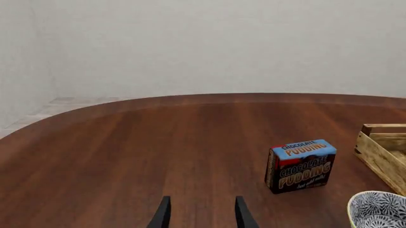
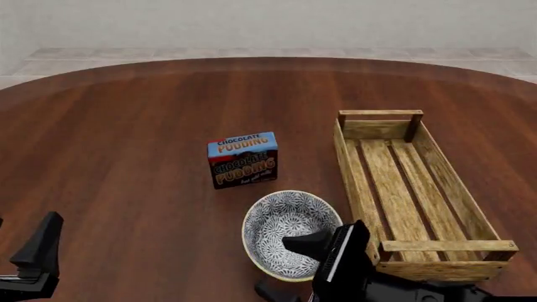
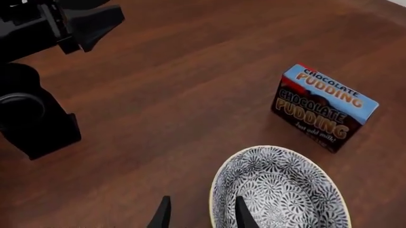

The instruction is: Pick up the bowl on the left and put it in the tray.

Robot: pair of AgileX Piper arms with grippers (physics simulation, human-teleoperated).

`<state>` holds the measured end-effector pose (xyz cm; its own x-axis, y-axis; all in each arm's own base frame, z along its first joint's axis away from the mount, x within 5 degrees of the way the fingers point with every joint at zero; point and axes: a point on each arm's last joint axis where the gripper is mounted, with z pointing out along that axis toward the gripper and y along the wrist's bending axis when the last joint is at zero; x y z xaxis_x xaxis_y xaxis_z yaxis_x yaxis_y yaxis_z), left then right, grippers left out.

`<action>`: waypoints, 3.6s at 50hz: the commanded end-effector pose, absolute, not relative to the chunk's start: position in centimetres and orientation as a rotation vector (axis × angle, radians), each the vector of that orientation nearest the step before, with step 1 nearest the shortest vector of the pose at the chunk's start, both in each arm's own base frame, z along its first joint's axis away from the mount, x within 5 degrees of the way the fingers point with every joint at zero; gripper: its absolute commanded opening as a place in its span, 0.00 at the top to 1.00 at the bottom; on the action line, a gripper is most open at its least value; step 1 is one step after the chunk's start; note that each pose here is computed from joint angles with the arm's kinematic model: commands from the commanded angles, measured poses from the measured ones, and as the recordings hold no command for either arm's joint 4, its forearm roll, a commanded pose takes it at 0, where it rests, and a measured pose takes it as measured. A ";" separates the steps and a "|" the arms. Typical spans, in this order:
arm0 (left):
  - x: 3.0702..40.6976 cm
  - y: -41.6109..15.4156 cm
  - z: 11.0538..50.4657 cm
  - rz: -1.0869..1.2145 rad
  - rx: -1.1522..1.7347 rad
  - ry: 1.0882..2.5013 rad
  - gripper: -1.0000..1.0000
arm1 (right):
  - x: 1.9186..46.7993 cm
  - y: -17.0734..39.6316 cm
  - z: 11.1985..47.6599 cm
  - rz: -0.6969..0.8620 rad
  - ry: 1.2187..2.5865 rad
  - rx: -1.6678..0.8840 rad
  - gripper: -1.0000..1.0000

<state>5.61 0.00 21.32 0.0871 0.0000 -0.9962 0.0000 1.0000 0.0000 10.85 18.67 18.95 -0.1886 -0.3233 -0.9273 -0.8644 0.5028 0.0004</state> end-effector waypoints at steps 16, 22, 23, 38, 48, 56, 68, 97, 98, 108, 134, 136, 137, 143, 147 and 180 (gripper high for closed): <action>5.6 0.0 21.3 0.000 0.000 1.484 0.00 | 11.3 19.6 15.2 0.685 1.836 -1.002 0.00; 5.6 0.0 21.3 0.000 0.000 1.484 0.00 | 11.5 19.5 14.4 0.677 1.855 -0.992 0.00; 5.6 0.0 21.3 0.000 0.000 1.484 0.00 | 11.6 19.5 14.2 0.676 1.862 -0.989 0.00; 5.6 0.0 21.3 0.000 0.000 1.484 0.00 | 11.9 19.7 12.2 0.672 1.906 -0.973 0.00; 5.6 0.0 21.3 0.000 0.000 1.484 0.00 | 11.8 20.1 11.2 0.684 1.925 -0.970 0.00; 5.6 0.0 21.3 0.000 0.000 1.484 0.00 | 11.7 20.1 10.7 0.712 1.942 -0.940 1.00; 5.6 0.0 21.3 0.000 0.000 1.484 0.00 | 11.6 19.9 11.1 0.716 1.930 -0.939 1.00; 5.6 0.0 21.3 0.000 0.000 1.484 0.00 | 10.6 18.0 17.8 0.674 1.764 -1.003 1.00; 5.6 0.0 21.3 0.000 0.000 1.484 0.00 | 10.6 18.0 17.9 0.676 1.761 -1.004 1.00; 5.6 0.0 21.3 0.000 0.000 1.484 0.00 | 10.1 17.5 20.0 0.669 1.709 -1.020 1.00; 5.6 0.0 21.3 0.000 0.000 1.484 0.00 | 9.4 16.3 22.9 0.661 1.634 -1.029 1.00; 5.6 0.0 21.3 0.000 0.000 1.484 0.00 | 9.4 16.3 23.0 0.661 1.633 -1.029 1.00; 5.6 0.0 21.3 0.000 0.000 1.484 0.00 | 9.4 16.3 23.0 0.660 1.633 -1.030 1.00; 5.6 0.0 21.3 0.000 0.000 1.484 0.00 | 9.4 16.1 23.3 0.656 1.627 -1.027 1.00; 5.6 0.0 21.3 0.000 0.000 1.484 0.00 | 9.3 16.0 23.6 0.655 1.617 -1.032 1.00; 5.6 0.0 21.3 0.000 0.000 1.484 0.00 | 8.0 15.8 26.4 0.676 1.502 -1.088 1.00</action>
<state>5.61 0.00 21.32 0.0871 0.0000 -0.9962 0.0000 1.0000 0.0000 8.22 16.01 25.36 -0.0151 -0.2762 -0.9610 -0.8964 0.4295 -0.1094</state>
